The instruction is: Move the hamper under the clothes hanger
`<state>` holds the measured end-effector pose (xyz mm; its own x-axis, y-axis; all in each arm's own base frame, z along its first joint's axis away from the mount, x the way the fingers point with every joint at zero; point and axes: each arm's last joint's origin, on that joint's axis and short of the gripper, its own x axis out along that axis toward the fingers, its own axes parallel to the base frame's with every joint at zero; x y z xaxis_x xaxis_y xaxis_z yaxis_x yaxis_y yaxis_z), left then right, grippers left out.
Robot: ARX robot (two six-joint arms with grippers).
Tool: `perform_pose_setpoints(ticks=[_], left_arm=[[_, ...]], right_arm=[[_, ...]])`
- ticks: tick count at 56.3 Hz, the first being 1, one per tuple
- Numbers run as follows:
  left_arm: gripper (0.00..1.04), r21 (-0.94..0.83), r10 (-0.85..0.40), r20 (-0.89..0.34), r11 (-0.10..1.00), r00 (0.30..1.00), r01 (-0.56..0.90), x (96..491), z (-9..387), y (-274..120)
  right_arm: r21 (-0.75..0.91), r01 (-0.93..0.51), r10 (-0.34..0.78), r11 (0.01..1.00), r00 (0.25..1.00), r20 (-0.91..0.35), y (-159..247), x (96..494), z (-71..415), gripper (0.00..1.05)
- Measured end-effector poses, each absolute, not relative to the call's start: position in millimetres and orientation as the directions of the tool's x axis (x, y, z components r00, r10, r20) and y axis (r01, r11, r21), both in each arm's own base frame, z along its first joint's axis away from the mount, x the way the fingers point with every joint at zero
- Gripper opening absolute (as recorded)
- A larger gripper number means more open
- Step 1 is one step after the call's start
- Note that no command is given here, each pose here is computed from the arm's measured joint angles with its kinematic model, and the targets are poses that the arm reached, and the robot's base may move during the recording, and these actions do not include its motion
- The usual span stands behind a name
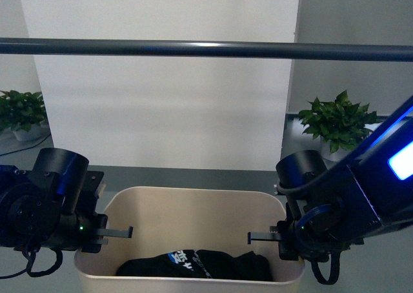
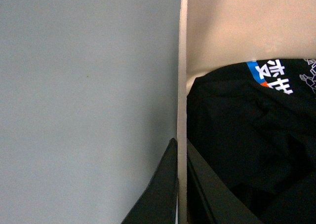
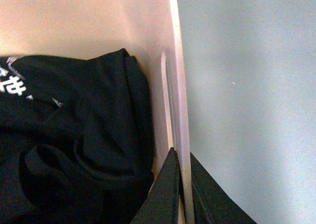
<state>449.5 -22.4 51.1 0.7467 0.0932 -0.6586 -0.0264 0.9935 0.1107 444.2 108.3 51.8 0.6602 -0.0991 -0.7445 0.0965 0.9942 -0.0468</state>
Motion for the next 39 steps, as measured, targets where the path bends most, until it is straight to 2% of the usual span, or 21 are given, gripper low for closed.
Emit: perform_pose_setpoints(ticks=[2,9,17,33,35,39], left_arm=[[0.04,0.112,0.079,-0.661,0.994,0.746,-0.006,451.4,48.7,-23.4],[0.04,0.131,0.074,-0.678,0.991,0.731,0.021,451.2,32.7,-27.7],[0.04,0.144,0.083,-0.695,0.989,0.714,0.026,448.9,14.3,-27.3],[0.05,0.143,0.088,-0.700,0.990,0.709,0.017,447.4,-1.0,-26.1],[0.11,0.145,0.092,-0.704,0.989,0.704,0.016,447.1,-1.4,-25.6],[0.26,0.146,0.091,-0.708,0.989,0.701,0.019,446.7,-1.8,-25.5]], right_arm=[[-0.034,0.174,-0.140,0.984,0.650,-0.747,109.7,445.4,51.5,0.03],[0.007,0.259,-0.166,0.966,0.636,-0.754,115.7,444.9,40.5,0.03],[0.021,0.273,-0.158,0.962,0.616,-0.772,119.5,441.7,19.7,0.03],[0.040,0.285,-0.155,0.958,0.630,-0.761,125.2,440.2,6.6,0.03],[0.043,0.283,-0.153,0.958,0.633,-0.759,126.1,440.1,5.6,0.04],[0.049,0.293,-0.156,0.955,0.634,-0.757,126.5,439.7,4.0,0.19]])
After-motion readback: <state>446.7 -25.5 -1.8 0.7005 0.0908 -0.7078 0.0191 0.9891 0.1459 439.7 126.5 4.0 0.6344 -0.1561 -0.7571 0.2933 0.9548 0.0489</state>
